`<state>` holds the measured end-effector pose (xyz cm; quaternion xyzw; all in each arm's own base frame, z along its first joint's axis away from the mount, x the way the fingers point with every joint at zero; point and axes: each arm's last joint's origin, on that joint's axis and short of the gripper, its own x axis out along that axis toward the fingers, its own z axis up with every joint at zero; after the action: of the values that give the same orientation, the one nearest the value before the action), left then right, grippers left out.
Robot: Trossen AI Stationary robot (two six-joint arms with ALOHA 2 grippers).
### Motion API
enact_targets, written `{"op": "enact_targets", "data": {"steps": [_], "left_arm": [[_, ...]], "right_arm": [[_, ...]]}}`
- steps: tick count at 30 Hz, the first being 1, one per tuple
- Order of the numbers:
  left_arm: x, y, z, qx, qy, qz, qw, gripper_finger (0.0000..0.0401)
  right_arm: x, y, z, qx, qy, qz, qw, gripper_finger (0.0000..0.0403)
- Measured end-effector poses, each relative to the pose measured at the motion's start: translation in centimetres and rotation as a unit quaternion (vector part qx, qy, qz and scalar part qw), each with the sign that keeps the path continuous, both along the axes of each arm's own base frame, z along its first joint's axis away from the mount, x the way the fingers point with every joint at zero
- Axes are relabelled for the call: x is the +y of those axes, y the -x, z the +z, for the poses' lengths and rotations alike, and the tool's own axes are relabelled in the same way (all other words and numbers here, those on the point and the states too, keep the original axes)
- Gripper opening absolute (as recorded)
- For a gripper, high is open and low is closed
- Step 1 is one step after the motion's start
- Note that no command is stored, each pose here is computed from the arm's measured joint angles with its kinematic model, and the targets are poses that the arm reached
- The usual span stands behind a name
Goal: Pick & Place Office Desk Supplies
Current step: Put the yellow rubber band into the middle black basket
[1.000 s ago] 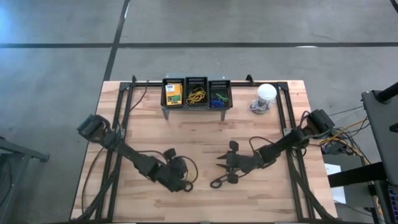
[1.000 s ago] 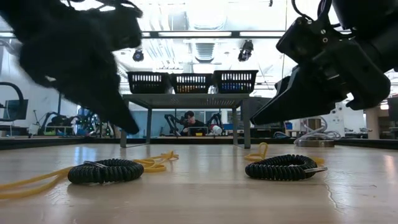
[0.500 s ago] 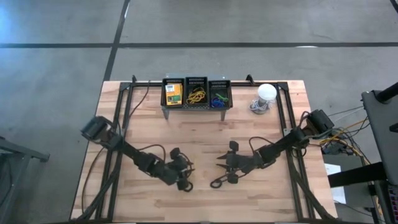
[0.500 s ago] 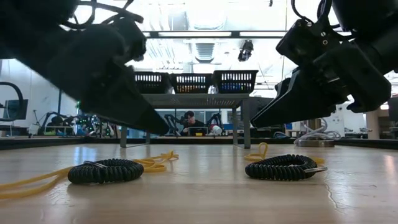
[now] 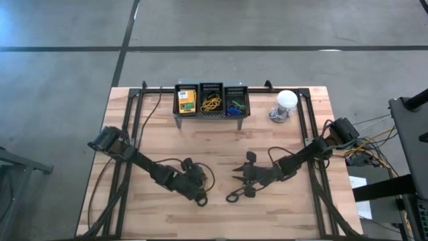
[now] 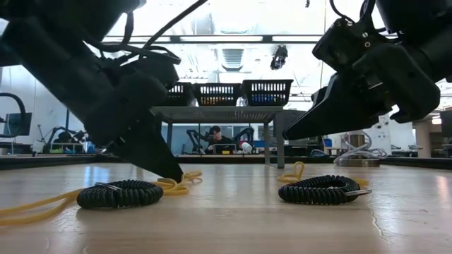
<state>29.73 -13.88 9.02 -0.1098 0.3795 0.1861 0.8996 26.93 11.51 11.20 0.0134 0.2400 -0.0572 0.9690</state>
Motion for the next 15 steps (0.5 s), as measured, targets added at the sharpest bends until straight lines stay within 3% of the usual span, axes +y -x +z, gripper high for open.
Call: {"op": "enact_targets", "data": {"steps": [4, 8, 15], "left_arm": [[0.2, -0.1, 0.0, 0.002, 0.001, -0.001, 1.000, 0.0016], [0.2, 0.0, 0.7, 0.001, 0.000, -0.002, 1.000, 0.0004], [-0.1, 0.8, 7.7, -0.068, -0.030, 0.007, 0.997, 0.0002]], "right_arm": [[0.0, 0.0, 0.0, 0.000, 0.000, 0.000, 1.000, 0.0114], [0.0, 0.0, 0.0, 0.000, 0.000, 0.000, 1.000, 0.0115], [0.0, 0.0, 0.0, 0.001, 0.001, 0.000, 1.000, 0.0112]]}}
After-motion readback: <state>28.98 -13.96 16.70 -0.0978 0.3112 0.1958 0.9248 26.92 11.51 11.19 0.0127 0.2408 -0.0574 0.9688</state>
